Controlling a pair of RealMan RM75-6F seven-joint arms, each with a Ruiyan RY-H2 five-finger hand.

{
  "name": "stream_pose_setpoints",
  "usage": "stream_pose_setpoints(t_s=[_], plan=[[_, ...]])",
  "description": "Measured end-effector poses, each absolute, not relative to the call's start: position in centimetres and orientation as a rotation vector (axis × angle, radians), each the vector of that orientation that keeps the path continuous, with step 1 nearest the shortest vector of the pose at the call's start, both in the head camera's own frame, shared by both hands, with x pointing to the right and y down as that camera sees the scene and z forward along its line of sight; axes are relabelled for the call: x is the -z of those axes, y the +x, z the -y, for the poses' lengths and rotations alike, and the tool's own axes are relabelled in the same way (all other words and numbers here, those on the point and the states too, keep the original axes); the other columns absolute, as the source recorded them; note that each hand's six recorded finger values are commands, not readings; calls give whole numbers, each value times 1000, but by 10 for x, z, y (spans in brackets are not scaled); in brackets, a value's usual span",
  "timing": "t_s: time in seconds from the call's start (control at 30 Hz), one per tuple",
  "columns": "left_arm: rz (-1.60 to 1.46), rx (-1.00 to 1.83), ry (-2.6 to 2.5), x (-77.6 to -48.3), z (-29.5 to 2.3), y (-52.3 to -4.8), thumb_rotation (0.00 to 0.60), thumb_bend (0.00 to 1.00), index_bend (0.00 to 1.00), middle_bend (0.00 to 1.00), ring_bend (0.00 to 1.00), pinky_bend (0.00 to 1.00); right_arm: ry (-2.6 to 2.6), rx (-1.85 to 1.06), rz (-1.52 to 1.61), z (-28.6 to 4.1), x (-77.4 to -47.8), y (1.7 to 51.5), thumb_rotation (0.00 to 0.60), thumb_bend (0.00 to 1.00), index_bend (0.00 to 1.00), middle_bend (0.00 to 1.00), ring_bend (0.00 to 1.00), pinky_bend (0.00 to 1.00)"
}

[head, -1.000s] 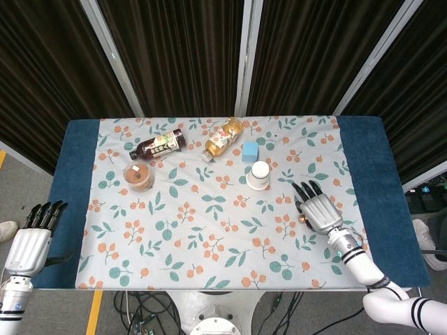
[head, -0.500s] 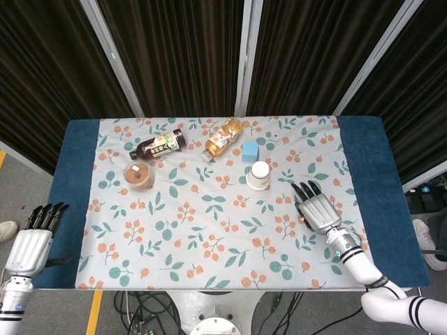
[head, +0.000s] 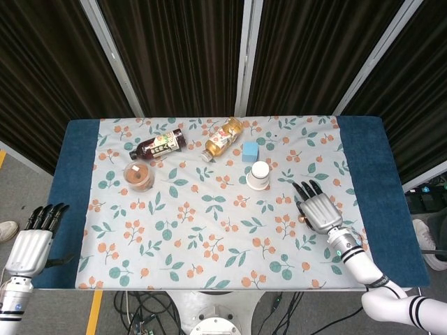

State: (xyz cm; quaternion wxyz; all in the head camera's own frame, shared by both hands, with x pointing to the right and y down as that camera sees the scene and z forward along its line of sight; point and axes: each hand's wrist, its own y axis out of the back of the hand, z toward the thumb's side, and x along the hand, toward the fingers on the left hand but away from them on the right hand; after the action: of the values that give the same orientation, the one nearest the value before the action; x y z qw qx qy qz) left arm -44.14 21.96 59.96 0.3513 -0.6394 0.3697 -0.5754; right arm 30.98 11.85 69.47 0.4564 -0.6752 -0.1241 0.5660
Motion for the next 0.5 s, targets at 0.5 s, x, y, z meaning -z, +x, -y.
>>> stream_pose_setpoints(t_s=[0.5], plan=[[-957,1490,-1659,-601,-221,-442,600,0,36,49,0,48,-1664,-1397,296,-118,-697,308,600,295,585,65,0,0]])
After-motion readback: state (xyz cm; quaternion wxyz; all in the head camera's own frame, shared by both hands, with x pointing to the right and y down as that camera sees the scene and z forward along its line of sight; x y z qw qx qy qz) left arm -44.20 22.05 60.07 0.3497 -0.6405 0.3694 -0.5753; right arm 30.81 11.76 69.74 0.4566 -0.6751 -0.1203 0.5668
